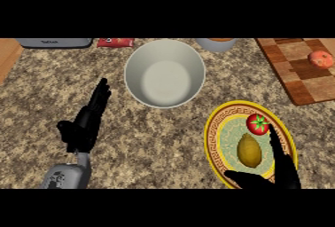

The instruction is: Pick the lemon from the plate and place it in the bowl

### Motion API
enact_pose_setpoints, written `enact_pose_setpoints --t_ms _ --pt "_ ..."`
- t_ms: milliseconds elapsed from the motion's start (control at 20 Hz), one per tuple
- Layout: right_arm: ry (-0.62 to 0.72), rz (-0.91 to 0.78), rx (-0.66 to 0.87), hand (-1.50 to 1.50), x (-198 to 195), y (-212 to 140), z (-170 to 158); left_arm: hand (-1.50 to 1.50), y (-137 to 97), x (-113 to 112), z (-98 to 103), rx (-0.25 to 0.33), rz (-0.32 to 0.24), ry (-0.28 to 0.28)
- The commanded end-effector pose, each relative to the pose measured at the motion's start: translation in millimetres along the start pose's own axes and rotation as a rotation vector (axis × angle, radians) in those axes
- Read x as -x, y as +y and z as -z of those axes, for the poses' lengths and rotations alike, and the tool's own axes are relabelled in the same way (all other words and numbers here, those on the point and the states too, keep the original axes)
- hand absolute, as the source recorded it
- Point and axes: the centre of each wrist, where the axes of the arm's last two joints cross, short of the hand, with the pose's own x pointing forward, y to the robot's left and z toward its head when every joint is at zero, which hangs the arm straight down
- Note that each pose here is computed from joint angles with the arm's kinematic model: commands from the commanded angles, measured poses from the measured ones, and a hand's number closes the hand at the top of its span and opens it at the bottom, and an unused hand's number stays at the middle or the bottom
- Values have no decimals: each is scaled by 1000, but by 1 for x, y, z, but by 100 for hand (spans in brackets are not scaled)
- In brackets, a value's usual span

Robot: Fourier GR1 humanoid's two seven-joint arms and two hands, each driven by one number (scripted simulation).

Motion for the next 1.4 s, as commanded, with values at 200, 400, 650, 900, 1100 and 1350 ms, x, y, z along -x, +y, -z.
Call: enact_pose_setpoints --t_ms 200,400,650,900,1100,1350 --pt "-31 -41 -73 150 -11 39 14 0 6 -22 -5 -3 11 -8" --pt "-142 -180 -140 150 19 17 7 0 15 -13 4 6 -8 9" --pt "-150 -137 -153 150 13 34 14 0 34 -15 6 2 6 -1" --pt "-418 -183 -498 150 -43 97 -23 0 3 -9 2 33 -7 -5" --pt "-690 -251 -850 150 -86 140 -65 0 -7 -12 9 86 -1 -24" --pt "-868 -40 -937 150 -124 144 -106 0 -12 -8 -2 60 -2 -12"
